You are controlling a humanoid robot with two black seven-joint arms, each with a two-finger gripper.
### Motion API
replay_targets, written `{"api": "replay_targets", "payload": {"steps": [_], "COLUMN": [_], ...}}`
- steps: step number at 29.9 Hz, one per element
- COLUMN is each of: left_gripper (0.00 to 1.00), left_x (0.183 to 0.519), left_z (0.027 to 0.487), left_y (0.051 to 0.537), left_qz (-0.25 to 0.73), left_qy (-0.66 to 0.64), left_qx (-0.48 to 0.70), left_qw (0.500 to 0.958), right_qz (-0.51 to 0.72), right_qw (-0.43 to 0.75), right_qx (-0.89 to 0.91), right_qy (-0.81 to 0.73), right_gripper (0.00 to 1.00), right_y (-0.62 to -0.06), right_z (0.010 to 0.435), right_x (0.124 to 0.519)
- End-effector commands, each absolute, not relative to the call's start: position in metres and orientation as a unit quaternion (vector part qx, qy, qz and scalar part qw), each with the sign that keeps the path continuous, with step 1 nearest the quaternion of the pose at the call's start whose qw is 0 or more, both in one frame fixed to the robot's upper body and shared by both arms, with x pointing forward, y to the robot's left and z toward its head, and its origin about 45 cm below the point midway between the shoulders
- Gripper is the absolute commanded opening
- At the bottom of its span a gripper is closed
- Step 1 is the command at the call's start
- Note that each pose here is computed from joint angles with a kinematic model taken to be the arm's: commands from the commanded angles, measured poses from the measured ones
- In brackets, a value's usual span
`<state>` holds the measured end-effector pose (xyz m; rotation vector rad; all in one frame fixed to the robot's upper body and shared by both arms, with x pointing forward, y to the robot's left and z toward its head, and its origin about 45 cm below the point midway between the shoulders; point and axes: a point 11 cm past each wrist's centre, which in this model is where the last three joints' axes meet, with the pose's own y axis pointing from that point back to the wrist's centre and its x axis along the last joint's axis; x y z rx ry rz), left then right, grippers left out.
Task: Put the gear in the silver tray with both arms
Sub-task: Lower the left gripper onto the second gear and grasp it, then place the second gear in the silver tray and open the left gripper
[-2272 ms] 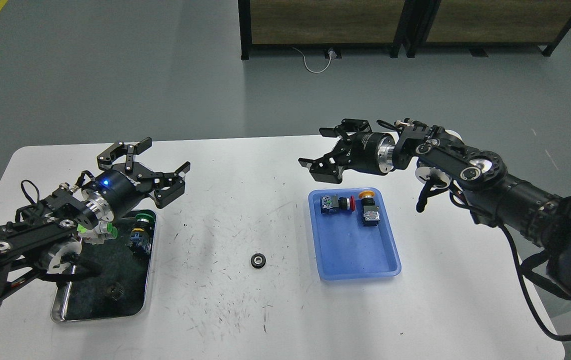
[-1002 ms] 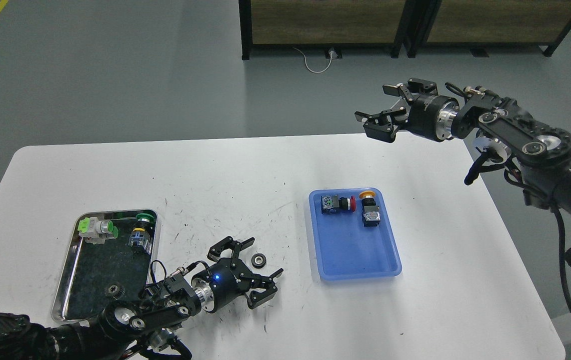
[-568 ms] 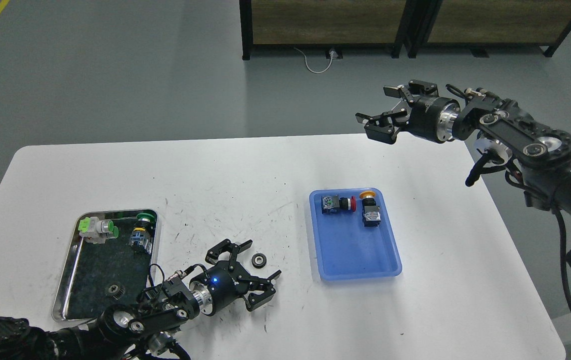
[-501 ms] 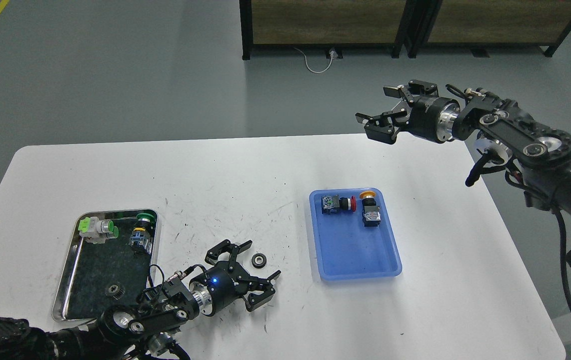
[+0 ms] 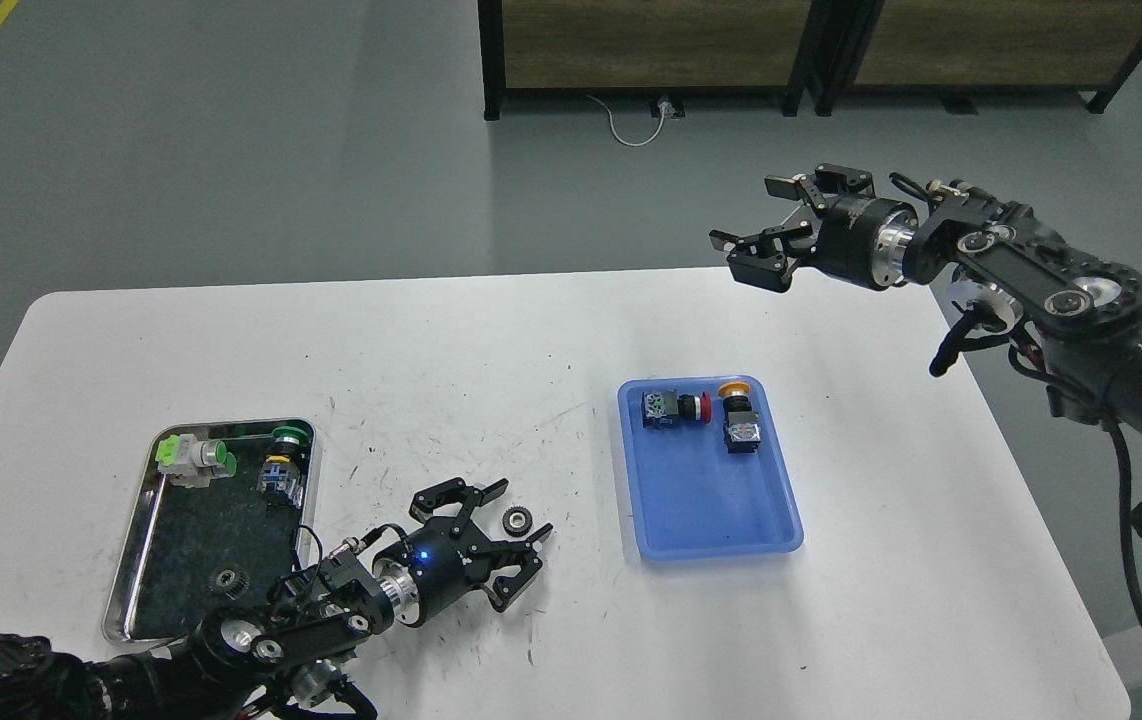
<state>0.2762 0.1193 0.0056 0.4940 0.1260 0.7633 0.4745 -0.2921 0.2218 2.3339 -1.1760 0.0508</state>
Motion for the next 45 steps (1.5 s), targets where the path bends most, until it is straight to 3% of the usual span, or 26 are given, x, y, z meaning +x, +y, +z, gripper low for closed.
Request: {"api": "replay_targets", "payload": {"steps": [1, 17, 36, 45], "left_gripper": [0.64, 0.57, 0.28, 0.28], "left_x": [0.276, 0.273, 0.271, 0.290], "left_z": [0.004, 0.005, 0.004, 0.021], "left_y": [0.122, 0.141, 0.137, 0.155], "left_qz": [0.369, 0.372, 0.363, 0.386], "left_qy": [0.062, 0.062, 0.059, 0.056], "left_qx": [0.240, 0.239, 0.246, 0.230], "left_qw": [0.896, 0.895, 0.897, 0.892], "right_qz": [0.018, 0.019, 0.019, 0.019], "right_qw": [0.261, 0.262, 0.262, 0.263], "right_qx": [0.862, 0.862, 0.862, 0.862], "right_qy": [-0.434, -0.433, -0.433, -0.433], "right_gripper": [0.93, 0.93, 0.93, 0.93], "right_y": [-0.292, -0.290, -0.290, -0.291], "right_z": [0.221, 0.220, 0.220, 0.221], "right_x": [0.474, 0.475, 0.475, 0.475]}}
